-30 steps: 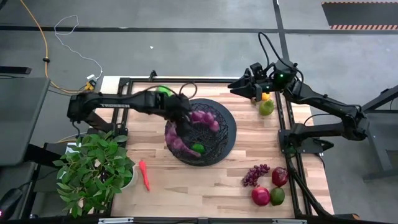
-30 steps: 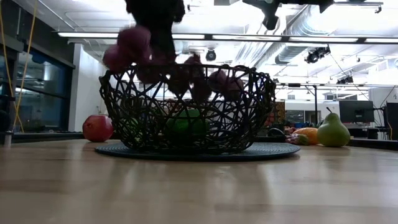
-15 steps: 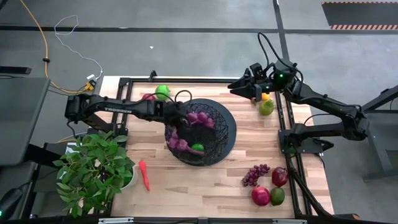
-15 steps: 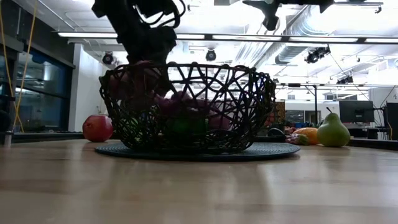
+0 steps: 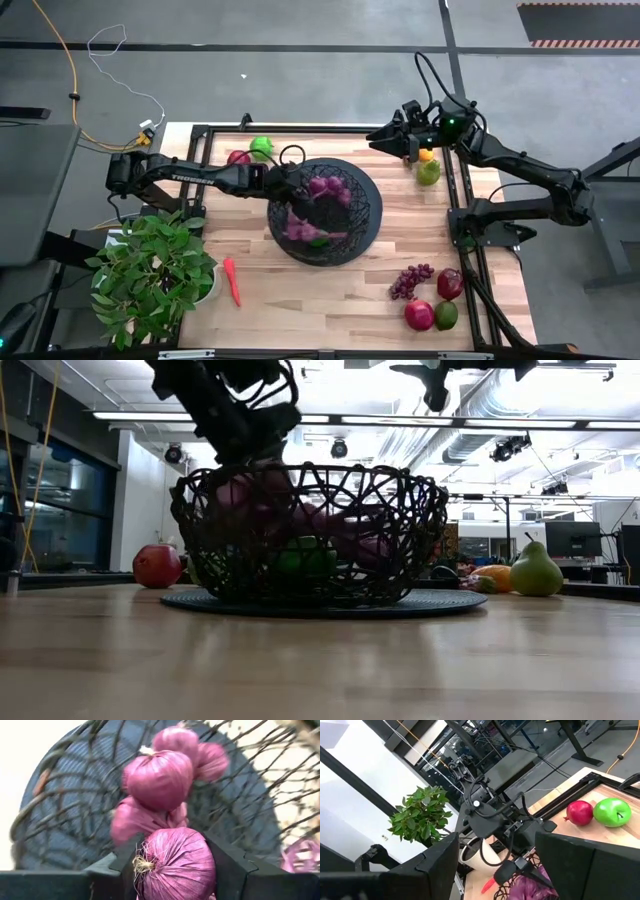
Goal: Build produce basket
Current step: Adjust the purple garlic into basket
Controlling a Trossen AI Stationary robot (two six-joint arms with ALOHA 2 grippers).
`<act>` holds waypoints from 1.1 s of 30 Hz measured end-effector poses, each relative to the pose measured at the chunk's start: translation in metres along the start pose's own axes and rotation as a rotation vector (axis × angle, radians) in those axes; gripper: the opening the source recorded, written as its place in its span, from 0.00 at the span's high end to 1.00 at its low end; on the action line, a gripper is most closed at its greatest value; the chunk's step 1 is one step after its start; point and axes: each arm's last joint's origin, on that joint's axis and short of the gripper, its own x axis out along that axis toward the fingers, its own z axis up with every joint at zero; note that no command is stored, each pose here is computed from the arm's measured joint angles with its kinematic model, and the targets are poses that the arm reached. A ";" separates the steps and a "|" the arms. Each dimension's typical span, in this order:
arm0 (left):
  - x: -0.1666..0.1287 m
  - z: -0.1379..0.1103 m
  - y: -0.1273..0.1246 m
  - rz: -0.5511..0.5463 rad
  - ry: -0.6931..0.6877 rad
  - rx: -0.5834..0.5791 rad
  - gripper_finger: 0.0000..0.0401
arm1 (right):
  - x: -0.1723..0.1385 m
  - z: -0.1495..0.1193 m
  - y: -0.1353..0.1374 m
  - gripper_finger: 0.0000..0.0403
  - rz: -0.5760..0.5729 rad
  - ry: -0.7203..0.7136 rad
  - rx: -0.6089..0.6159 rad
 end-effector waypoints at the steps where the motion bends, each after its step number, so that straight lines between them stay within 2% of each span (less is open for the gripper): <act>1: 0.000 -0.002 0.001 0.017 0.013 0.005 0.57 | 0.000 0.000 0.000 0.40 0.000 0.000 -0.001; 5: -0.001 -0.009 0.003 0.088 0.043 0.031 0.57 | 0.000 0.000 0.000 0.40 0.000 0.000 -0.002; 10: 0.002 -0.012 0.000 0.158 -0.003 0.011 0.57 | 0.000 0.000 0.000 0.40 -0.001 0.002 0.000; 17: 0.024 -0.014 -0.006 0.124 -0.005 -0.037 0.57 | 0.000 0.000 0.000 0.40 -0.002 0.002 0.000; 24: 0.038 -0.021 -0.005 0.159 0.035 -0.057 0.57 | 0.000 -0.001 -0.001 0.40 -0.005 0.006 0.004; 28: 0.028 -0.018 -0.006 0.117 0.032 -0.062 0.57 | 0.000 -0.001 -0.001 0.40 -0.007 0.010 0.002; 33: 0.002 -0.009 -0.004 0.112 -0.038 0.020 0.57 | 0.000 -0.001 -0.001 0.40 -0.007 0.009 -0.012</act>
